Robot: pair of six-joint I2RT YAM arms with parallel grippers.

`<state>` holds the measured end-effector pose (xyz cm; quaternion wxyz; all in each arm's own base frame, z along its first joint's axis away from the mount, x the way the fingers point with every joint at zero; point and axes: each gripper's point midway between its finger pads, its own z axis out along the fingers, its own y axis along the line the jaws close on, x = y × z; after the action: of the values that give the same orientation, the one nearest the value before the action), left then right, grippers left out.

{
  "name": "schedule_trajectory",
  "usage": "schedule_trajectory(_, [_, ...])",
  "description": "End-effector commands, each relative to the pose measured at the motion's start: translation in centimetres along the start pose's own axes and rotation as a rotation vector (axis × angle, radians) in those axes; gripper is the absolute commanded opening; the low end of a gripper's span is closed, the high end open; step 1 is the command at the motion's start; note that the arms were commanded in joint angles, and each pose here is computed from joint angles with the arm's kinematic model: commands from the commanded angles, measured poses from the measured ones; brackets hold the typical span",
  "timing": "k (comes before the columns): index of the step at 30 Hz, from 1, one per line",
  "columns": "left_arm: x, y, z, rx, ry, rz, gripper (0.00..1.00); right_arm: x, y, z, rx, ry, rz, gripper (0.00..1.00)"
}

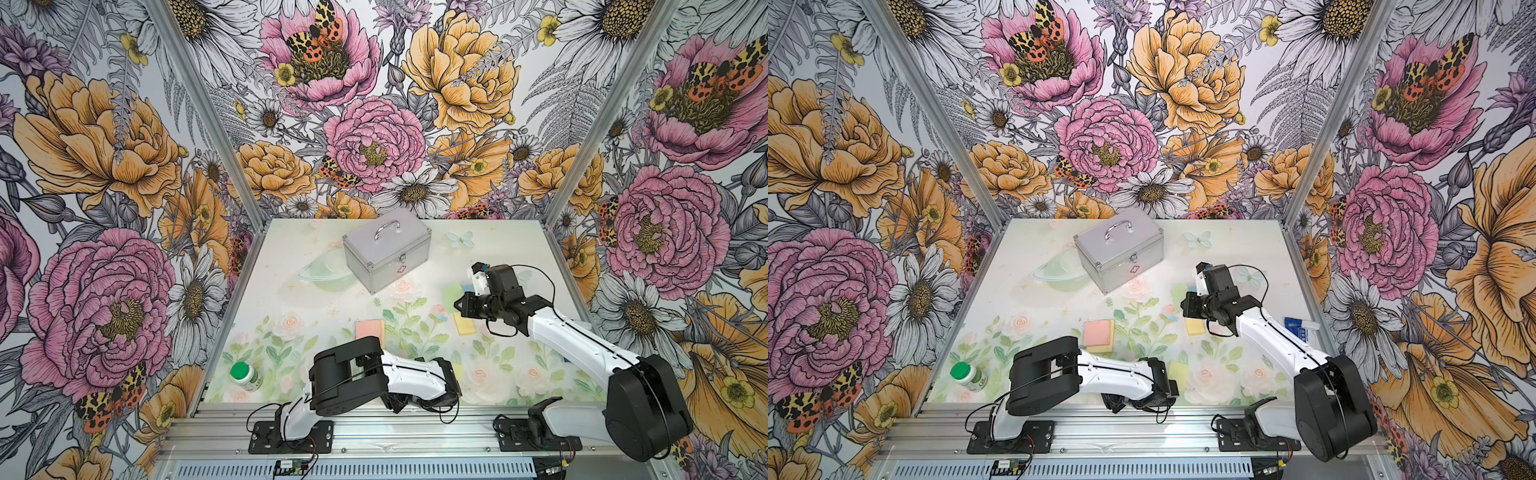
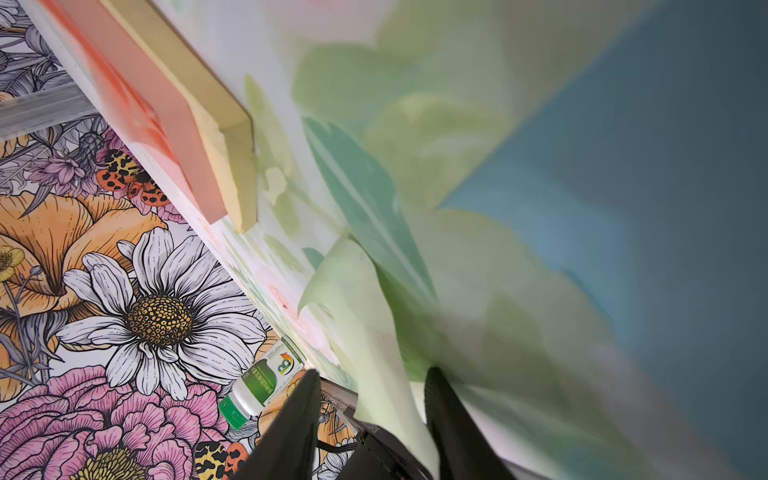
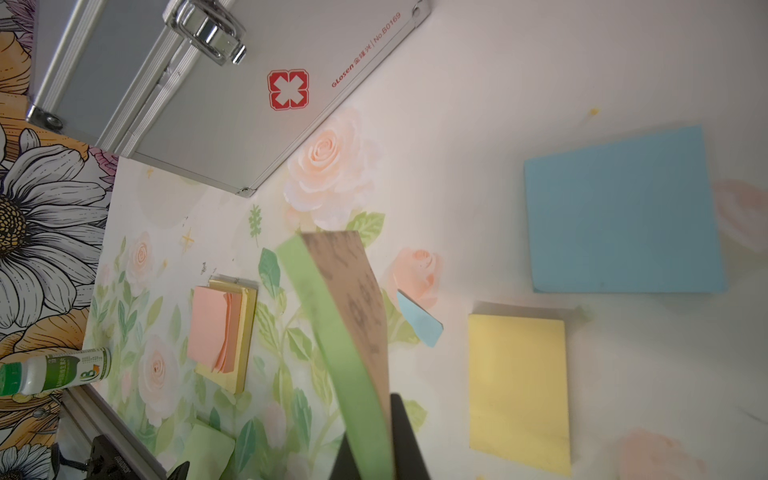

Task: Tear off pages from different memo pads
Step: Place the paper at the center of the board, then place the memo pad at the center of the board.

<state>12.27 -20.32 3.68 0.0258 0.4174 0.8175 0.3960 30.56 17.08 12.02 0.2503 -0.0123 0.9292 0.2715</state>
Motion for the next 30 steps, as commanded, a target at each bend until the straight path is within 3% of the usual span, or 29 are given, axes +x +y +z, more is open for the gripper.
schedule_trajectory(1, [-1.1,-0.7,-1.2,0.112,-0.058,-0.045,0.56,0.2,-0.1,0.1,-0.013,0.003,0.004,0.0])
schedule_trajectory(4, [-0.6,-0.5,-2.4,0.208,-0.099,-0.078,0.7,0.2,-0.3,0.2,-0.007,0.007,0.012,0.0])
schedule_trajectory(9, [-0.8,2.7,-5.1,0.43,-0.239,-0.23,0.73,0.0,-0.5,0.6,-0.008,0.016,0.039,0.0])
schedule_trajectory(13, [-0.8,6.8,-6.2,0.511,-0.343,-0.358,0.76,-0.4,-0.4,0.7,-0.012,0.015,0.056,0.0])
schedule_trajectory(17, [-0.6,12.1,-5.9,0.548,-0.466,-0.569,0.75,-1.5,-1.0,1.2,0.027,0.002,0.085,0.0])
schedule_trajectory(21, [-0.8,16.8,-6.4,0.67,-0.66,-0.815,0.76,-3.8,-1.2,3.4,0.055,0.01,0.118,0.0])
schedule_trajectory(24, [-0.4,19.2,-6.5,0.674,-0.776,-0.915,0.77,-7.2,-0.8,5.1,0.039,-0.002,0.143,0.0])
schedule_trajectory(30, [0.0,21.1,-6.2,0.61,-0.899,-0.994,0.78,-12.4,-2.4,8.9,-0.026,0.014,0.243,0.02])
